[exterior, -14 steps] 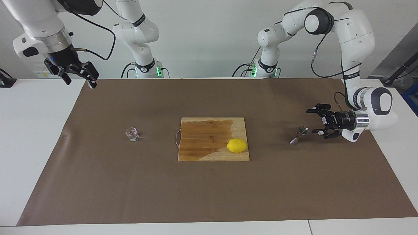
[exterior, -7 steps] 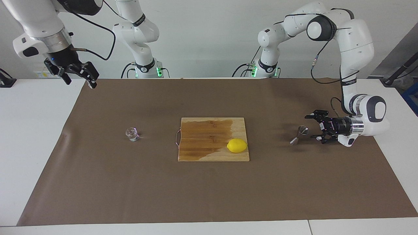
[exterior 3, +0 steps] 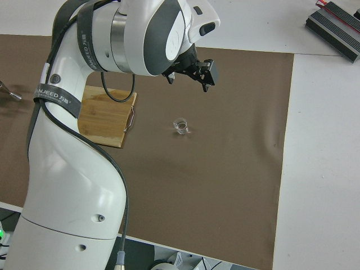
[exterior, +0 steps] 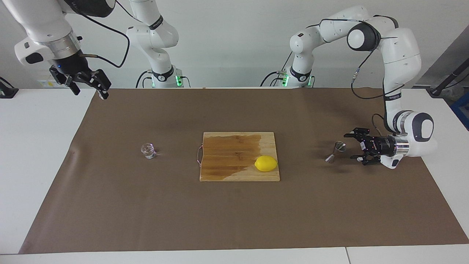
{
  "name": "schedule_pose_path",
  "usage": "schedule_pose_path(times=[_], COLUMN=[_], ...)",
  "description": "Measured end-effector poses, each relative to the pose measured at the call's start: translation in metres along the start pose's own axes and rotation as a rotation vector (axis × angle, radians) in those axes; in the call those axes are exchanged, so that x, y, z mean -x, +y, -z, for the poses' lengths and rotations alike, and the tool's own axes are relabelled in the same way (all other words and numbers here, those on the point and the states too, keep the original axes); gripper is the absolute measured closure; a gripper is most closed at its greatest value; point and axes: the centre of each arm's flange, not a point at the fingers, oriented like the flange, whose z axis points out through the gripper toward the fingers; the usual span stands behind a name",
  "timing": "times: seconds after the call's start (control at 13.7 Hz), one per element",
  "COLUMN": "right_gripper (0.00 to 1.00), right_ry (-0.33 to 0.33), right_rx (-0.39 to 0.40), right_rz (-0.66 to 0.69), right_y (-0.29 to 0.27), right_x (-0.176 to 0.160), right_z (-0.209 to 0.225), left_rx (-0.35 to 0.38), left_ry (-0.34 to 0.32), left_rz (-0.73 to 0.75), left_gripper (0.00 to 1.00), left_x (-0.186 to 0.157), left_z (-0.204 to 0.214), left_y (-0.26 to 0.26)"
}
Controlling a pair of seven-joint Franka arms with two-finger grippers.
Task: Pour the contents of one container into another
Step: 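Lower the open left gripper around the small metal cup, then close the left gripper on the small metal cup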
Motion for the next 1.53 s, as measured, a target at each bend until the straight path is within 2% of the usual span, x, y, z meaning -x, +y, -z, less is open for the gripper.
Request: schedule_pose_path(times=[0.73,1.53], right_gripper=[0.00,0.00], right_ry=[0.000,0.000], right_rx=[0.000,0.000], right_rz=[0.000,0.000], right_y=[0.000,0.000], right_x=[0.000,0.000], right_z=[0.000,0.000], left_rx=[-0.055,-0.073], left_ry=[0.053,0.058], left_rz=[-0.005,0.009], left_gripper=[0.00,0.00], left_x=[-0.013,-0.021], left_z=[-0.004,-0.007], left_y=[-0.005,-0.008])
